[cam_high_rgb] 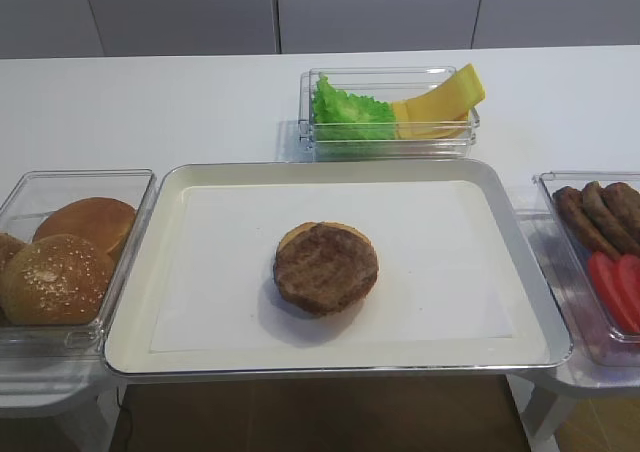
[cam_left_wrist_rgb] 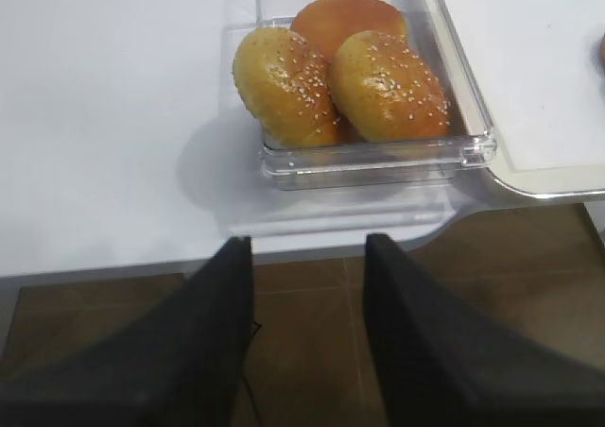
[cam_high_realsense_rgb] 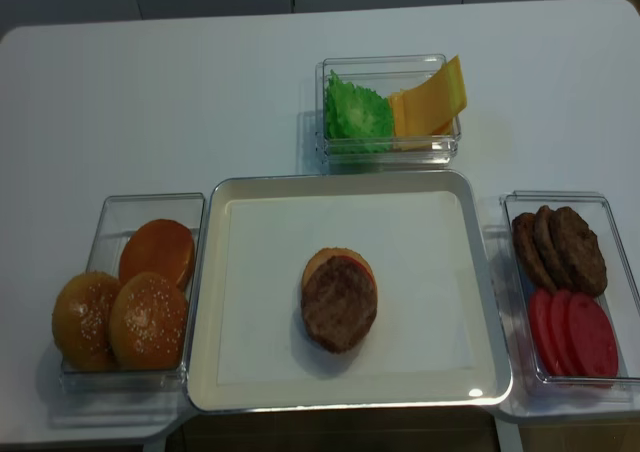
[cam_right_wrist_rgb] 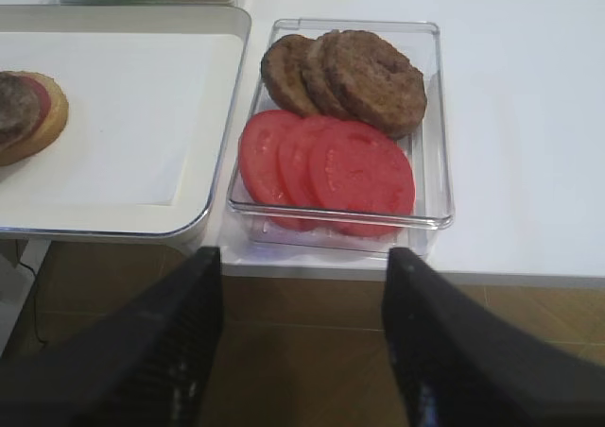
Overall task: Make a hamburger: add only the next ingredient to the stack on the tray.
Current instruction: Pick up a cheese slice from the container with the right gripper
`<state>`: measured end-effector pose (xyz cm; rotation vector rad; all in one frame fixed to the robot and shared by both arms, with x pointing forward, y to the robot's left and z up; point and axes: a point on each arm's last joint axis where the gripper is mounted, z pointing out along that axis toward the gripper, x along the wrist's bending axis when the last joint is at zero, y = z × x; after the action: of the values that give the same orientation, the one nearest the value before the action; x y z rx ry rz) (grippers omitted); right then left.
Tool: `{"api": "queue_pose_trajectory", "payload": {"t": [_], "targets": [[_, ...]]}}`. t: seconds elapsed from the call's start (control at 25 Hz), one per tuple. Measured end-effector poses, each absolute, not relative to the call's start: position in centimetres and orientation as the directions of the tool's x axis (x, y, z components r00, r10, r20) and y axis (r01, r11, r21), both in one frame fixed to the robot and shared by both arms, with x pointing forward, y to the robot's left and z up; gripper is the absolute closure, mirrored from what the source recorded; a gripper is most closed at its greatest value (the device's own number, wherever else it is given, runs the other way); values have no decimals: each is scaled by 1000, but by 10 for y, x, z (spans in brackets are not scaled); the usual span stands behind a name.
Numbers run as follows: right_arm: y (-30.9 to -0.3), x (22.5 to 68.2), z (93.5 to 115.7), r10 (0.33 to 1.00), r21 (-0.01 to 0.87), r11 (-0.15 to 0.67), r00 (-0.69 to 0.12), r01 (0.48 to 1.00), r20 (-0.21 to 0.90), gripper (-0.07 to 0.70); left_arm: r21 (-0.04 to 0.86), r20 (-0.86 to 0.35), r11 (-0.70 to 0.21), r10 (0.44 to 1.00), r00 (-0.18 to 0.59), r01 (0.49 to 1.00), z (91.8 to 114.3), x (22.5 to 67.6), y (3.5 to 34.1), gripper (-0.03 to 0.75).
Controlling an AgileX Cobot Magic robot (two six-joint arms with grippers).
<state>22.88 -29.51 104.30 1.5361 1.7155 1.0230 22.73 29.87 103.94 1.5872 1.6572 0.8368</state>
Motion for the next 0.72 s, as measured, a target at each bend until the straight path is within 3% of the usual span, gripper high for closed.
{"api": "queue_pose_trajectory", "payload": {"t": [0.72], "targets": [[-295,229,1043,989,856,27,-139,516,52,204,829,-44,47,999,-20,558,1039,227,299,422]]}}
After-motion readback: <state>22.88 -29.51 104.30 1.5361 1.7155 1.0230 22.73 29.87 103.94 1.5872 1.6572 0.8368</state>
